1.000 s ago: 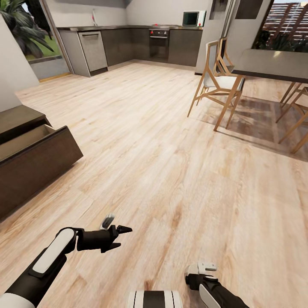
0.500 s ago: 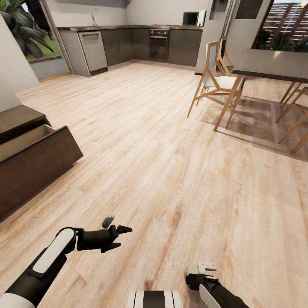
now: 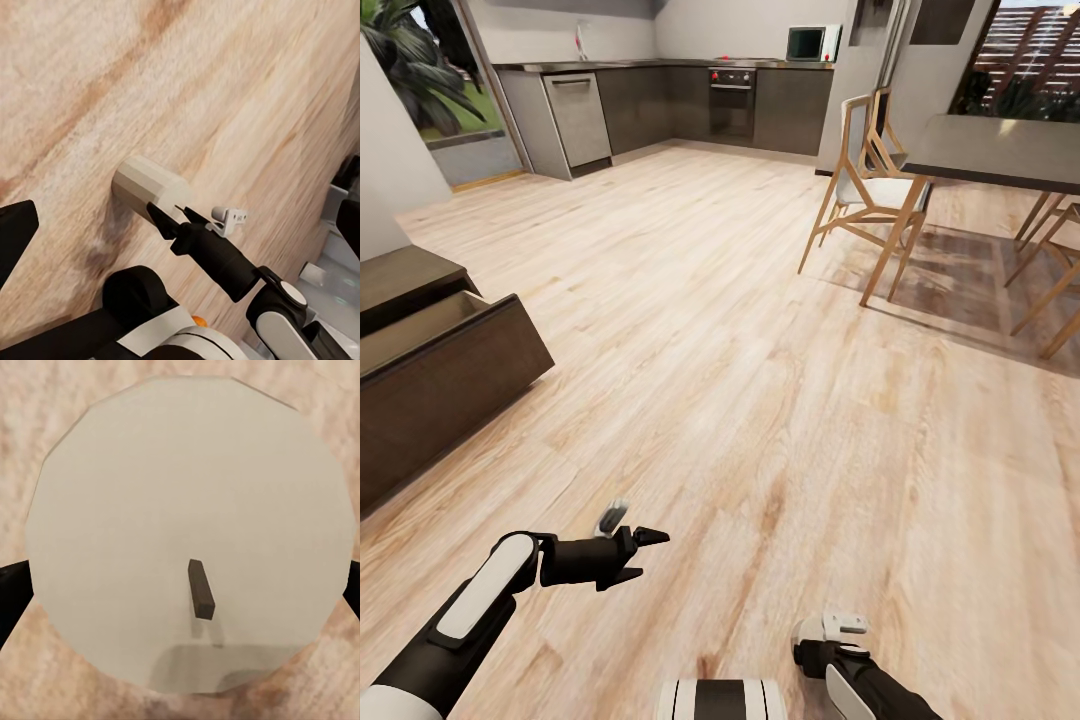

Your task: Place each of the two pumpkins and all three candles from the living room inside a cabinet in the living room (use any cabinet), then make sure every cabinet is closed, and position the cauldron so it is next to a table in the living room.

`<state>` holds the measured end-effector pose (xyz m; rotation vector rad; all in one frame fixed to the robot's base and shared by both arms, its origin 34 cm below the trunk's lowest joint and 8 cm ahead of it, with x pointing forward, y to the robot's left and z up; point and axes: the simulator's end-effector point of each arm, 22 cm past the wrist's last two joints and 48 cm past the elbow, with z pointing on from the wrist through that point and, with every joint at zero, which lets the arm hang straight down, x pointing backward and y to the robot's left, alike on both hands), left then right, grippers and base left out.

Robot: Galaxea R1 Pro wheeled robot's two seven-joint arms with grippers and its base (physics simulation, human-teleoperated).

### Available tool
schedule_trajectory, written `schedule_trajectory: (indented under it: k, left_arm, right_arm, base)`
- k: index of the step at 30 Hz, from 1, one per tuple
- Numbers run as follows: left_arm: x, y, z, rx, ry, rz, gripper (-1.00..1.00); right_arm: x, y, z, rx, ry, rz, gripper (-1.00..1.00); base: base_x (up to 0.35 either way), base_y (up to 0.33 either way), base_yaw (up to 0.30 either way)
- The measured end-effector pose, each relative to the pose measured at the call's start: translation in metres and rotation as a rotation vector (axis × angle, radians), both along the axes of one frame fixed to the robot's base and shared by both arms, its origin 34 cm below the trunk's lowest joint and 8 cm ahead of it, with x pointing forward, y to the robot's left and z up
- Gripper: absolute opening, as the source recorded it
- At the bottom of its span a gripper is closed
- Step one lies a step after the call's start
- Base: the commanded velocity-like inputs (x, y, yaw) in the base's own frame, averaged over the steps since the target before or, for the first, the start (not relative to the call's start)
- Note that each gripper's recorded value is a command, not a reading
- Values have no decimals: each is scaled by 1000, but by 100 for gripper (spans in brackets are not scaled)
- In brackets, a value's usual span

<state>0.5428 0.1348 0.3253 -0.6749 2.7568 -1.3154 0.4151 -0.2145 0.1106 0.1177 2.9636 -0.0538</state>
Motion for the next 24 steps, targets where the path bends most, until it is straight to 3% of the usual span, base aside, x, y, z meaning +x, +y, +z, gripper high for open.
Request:
schedule_trajectory:
  k: [24]
  left_arm:
    - [1, 0, 2, 0, -4, 0, 100]
  right_arm:
    - [1, 0, 1, 2, -3, -3, -100]
  base:
    - [0, 0, 0]
